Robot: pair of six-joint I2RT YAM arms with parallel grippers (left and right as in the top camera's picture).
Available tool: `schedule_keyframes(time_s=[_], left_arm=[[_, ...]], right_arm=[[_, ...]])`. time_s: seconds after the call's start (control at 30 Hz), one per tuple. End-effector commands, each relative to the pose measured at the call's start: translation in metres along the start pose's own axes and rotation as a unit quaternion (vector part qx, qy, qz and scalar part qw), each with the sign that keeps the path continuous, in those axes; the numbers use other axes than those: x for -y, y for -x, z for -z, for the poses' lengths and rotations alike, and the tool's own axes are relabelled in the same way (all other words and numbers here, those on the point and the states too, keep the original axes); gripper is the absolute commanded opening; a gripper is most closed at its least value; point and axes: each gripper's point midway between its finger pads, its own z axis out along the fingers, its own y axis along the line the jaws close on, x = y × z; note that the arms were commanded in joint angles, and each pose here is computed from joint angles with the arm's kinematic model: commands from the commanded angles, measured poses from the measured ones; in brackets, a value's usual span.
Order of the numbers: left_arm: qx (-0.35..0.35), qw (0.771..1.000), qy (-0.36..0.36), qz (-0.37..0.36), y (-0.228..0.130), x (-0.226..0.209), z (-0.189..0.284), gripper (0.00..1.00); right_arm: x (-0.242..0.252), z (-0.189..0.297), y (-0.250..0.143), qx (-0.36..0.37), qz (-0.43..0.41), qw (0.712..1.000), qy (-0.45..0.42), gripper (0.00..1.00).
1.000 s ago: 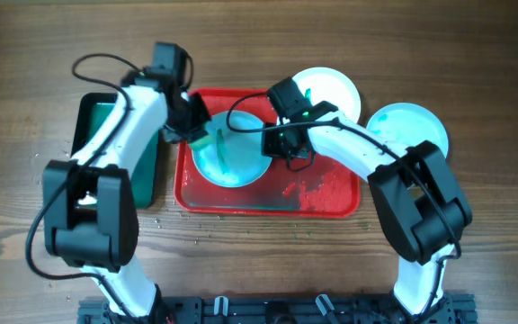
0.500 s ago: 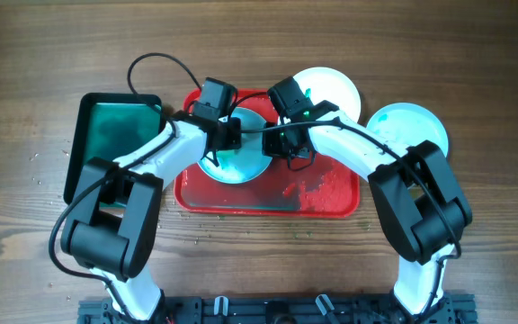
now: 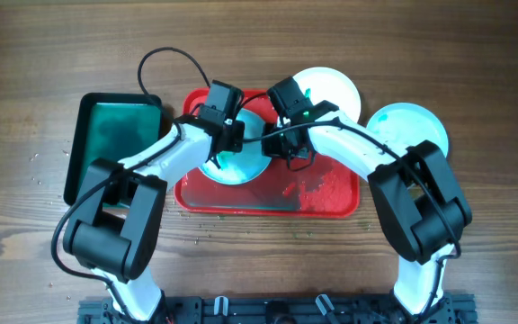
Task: Clean dirty plates on tray and stack at the side
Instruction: 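Scrub the plate with the sponge in the left gripper while right holds it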
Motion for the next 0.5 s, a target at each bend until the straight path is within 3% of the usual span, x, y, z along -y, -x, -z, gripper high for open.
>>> schedule_keyframes(time_s=[0.0,0.07,0.13,0.3,0.4,0.47], left_arm=[[-0.045,0.995,0.074,0.044,-0.025,-0.045,-0.004,0.04],[-0.055,0.994,0.078,0.061,-0.029,-0.053,-0.003,0.04],[-0.069,0.994,0.036,0.07,-0.032,-0.047,-0.005,0.04],[-0.115,0.986,-0.115,0.042,-0.047,-0.001,0.002,0.04],[-0.127,0.969,-0.211,-0.007,-0.055,0.043,0.015,0.04],[-0.126,0.965,-0.226,-0.035,-0.058,0.055,0.018,0.04]], right_arm=[[-0.003,-0.014,-0.009,-0.034,0.008,0.999,0.025,0.04],[-0.006,-0.017,-0.013,-0.055,0.012,0.997,0.054,0.04],[-0.009,-0.018,-0.015,-0.071,0.019,0.994,0.081,0.04],[-0.008,-0.017,-0.015,-0.076,0.021,0.993,0.089,0.04],[-0.009,-0.017,-0.015,-0.075,0.021,0.993,0.09,0.04],[-0.009,-0.017,-0.014,-0.075,0.021,0.993,0.09,0.04]])
